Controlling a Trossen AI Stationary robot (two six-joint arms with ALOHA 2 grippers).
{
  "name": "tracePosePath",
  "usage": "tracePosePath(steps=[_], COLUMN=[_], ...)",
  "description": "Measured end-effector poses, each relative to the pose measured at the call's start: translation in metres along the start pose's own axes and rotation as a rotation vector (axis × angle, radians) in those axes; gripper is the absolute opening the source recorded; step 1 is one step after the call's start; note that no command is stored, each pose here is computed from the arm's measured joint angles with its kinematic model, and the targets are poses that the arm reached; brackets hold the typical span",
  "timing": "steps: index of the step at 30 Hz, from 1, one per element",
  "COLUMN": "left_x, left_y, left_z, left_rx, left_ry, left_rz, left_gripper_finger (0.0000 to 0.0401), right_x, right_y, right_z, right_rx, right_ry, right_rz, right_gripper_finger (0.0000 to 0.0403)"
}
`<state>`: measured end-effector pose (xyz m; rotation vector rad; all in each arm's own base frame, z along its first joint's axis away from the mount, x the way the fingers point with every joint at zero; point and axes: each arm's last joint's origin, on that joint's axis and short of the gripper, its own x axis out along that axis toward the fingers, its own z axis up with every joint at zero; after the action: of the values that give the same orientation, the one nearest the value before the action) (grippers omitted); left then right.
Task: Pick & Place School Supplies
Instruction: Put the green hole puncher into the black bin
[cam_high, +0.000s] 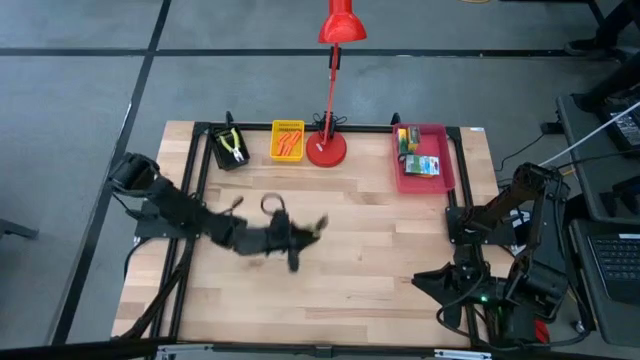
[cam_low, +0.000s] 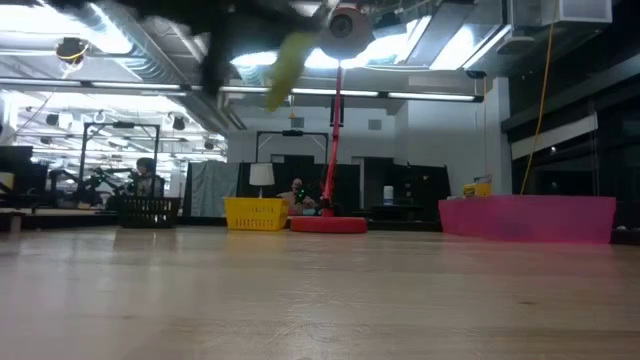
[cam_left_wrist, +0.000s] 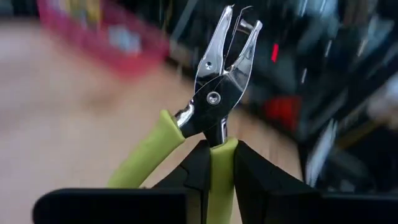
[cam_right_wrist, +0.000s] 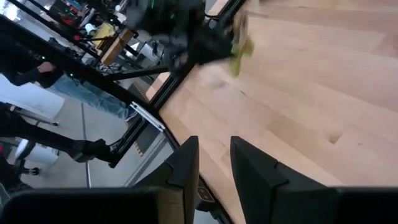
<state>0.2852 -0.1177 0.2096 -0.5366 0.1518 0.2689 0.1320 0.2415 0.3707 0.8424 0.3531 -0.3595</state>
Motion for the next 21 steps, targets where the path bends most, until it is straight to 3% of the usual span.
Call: tracePosePath(steps=[6, 11, 17, 21], left_x=[0.028, 0.047, 0.065, 0.06], left_y=[0.032, 0.065, 0.104, 0.135], left_z=[0.061, 0.109, 0.176, 0.224], left_rx=[0.027, 0.105, 0.257, 0.273], left_ry=[-0.319, -0.415, -0.257, -0.097], left_rz=[0.045, 0.208, 0.426, 0.599], left_gripper_finger=[0.0041, 0.0042, 0.0041, 0.0041], right_x=[0.0, 0.0, -0.001, -0.001], right_y=[0.0, 0.0, 0.0, 0.0], right_z=[0.001, 0.001, 0.001, 0.001], right_rx=[-0.039, -0.044, -0.055, -0.058], right_ry=[-0.02, -0.037, -0.037, -0.038], right_rz=[0.006, 0.012, 0.016, 0.014], right_gripper_finger=[0.0094, 0.0094, 0.0094, 0.0094])
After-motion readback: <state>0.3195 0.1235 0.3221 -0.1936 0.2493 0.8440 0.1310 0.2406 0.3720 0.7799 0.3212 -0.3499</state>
